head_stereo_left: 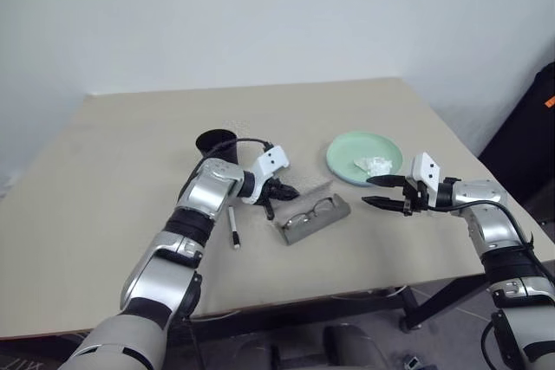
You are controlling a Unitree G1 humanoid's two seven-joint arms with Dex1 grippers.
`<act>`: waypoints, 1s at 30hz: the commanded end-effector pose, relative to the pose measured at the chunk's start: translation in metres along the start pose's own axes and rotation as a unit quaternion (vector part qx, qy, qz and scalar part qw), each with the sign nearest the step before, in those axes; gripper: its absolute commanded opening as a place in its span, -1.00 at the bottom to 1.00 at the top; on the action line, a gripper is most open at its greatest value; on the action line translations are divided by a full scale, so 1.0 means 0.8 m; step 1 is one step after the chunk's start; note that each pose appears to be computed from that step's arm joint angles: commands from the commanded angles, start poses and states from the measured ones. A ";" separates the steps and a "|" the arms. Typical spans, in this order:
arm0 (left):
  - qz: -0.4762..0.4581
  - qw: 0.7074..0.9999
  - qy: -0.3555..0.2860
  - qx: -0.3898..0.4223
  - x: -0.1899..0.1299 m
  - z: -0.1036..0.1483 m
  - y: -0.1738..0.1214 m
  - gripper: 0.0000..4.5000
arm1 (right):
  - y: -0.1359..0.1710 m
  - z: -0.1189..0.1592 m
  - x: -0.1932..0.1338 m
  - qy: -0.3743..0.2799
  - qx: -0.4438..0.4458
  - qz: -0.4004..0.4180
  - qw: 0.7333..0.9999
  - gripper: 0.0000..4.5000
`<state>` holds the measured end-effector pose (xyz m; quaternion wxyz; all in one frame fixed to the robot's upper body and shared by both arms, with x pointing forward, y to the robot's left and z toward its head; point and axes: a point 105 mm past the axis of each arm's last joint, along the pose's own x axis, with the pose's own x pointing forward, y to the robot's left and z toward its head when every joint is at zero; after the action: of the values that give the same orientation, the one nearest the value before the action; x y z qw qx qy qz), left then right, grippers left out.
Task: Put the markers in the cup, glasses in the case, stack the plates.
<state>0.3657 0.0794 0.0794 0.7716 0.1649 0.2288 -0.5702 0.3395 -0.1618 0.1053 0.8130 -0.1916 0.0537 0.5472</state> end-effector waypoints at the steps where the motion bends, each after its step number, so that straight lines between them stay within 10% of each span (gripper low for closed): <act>1: -0.024 0.999 -0.025 0.025 -0.008 0.022 -0.012 -0.99 | -0.010 0.022 -0.004 -0.025 -0.022 -0.013 0.999 0.03; 21: -0.005 0.999 0.001 0.052 -0.011 0.000 -0.034 -0.99 | -0.009 0.023 0.005 -0.033 -0.022 -0.011 0.999 0.03; 30: 0.278 0.953 -0.107 -0.051 -0.056 0.033 0.023 -0.99 | -0.010 0.027 0.017 -0.044 -0.022 -0.002 0.999 0.03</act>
<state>0.3738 0.0962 0.1098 0.9034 0.1342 0.1408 -0.3821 0.3444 -0.1464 0.1084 0.8119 -0.1766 0.0324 0.5555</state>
